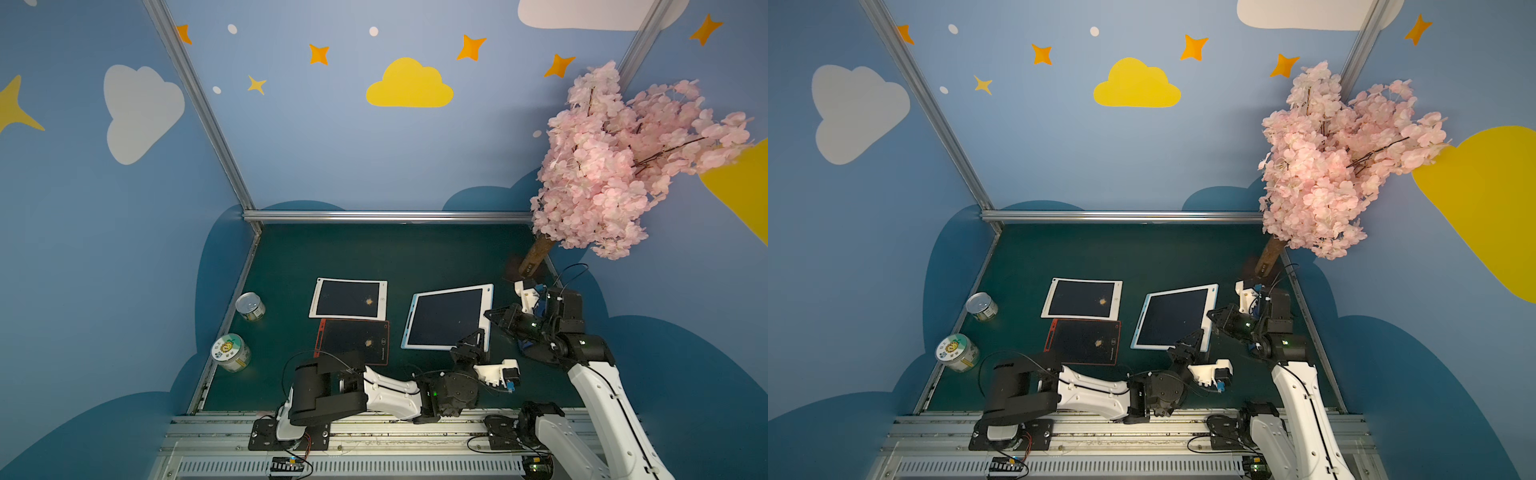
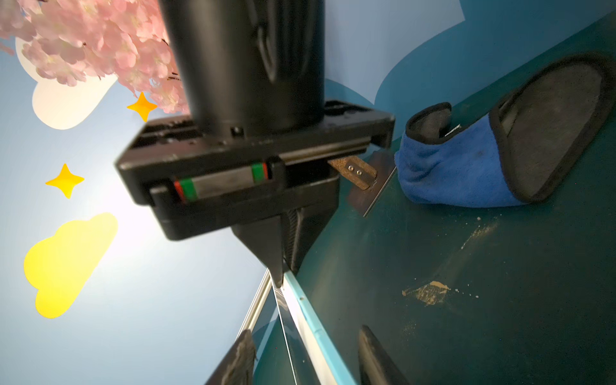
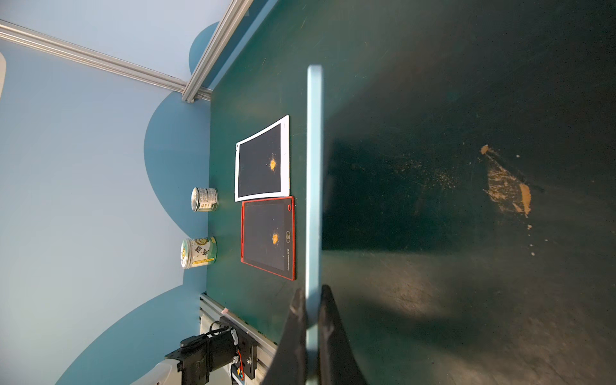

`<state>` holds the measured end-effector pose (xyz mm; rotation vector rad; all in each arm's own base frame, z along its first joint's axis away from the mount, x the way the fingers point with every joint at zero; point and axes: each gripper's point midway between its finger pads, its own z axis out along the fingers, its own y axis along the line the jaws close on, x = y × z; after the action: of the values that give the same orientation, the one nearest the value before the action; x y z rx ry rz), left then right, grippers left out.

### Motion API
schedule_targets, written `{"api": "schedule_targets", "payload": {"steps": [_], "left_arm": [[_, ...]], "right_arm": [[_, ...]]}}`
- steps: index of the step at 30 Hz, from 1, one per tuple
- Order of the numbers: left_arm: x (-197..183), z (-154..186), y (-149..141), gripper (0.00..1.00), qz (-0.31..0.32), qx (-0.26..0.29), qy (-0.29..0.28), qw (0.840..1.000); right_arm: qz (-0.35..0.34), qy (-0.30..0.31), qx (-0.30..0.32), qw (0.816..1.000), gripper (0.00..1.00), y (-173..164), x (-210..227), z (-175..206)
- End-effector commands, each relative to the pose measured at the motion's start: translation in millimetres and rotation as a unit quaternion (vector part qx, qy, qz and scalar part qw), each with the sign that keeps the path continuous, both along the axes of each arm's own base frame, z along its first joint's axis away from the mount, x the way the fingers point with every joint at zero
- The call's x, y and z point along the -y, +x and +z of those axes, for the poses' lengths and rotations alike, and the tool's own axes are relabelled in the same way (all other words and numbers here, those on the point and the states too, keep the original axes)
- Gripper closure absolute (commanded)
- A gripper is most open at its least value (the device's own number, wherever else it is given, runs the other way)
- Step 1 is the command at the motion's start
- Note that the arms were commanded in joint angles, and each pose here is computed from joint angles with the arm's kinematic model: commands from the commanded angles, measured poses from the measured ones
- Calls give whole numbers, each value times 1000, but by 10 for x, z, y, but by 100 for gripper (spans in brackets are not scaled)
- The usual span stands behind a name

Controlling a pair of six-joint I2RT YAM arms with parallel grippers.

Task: Wipe the drawing tablet
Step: Pick up the drawing tablet from the center of the board.

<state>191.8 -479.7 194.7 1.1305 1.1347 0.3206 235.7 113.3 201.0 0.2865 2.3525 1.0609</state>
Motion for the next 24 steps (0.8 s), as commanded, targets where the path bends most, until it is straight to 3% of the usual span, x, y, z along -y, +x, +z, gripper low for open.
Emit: {"api": "schedule_targets", "payload": {"steps": [1,3,7,11,12,13,15,16,18,20,22,24], "left_arm": [[-134,-104,139,51,36,-16,-1,999],[-149,-122,162,59,37,-24,0,999],[-166,-45,164,97,39,-25,-10,999],[-162,99,137,97,38,-13,-19,999],[-162,145,128,97,38,-9,-21,999],[-157,178,120,97,37,-7,-22,999],[-172,240,119,97,37,-4,-24,999],[-180,277,116,97,36,-4,-25,999],[-221,341,133,97,36,-10,-27,999],[-287,416,171,97,36,-35,-31,998],[-405,460,262,97,34,-102,-39,993],[-600,493,406,97,39,-194,-65,978]], "right_arm": [[13,2,6,1000,100,-22,-35,21],[13,3,5,1000,100,-21,-35,18],[14,4,4,1000,100,-18,-40,12],[16,5,3,1000,100,-17,-46,6],[19,5,6,1000,96,-17,-50,15],[16,4,4,1000,74,-10,-43,17],[12,-1,15,1000,39,7,-18,77],[9,-11,24,1000,28,6,15,135],[-3,-43,47,998,18,5,114,276],[-31,-84,69,994,16,-5,267,436],[-67,-127,88,986,16,-38,450,594],[-101,-160,101,977,16,-83,614,717]]}}
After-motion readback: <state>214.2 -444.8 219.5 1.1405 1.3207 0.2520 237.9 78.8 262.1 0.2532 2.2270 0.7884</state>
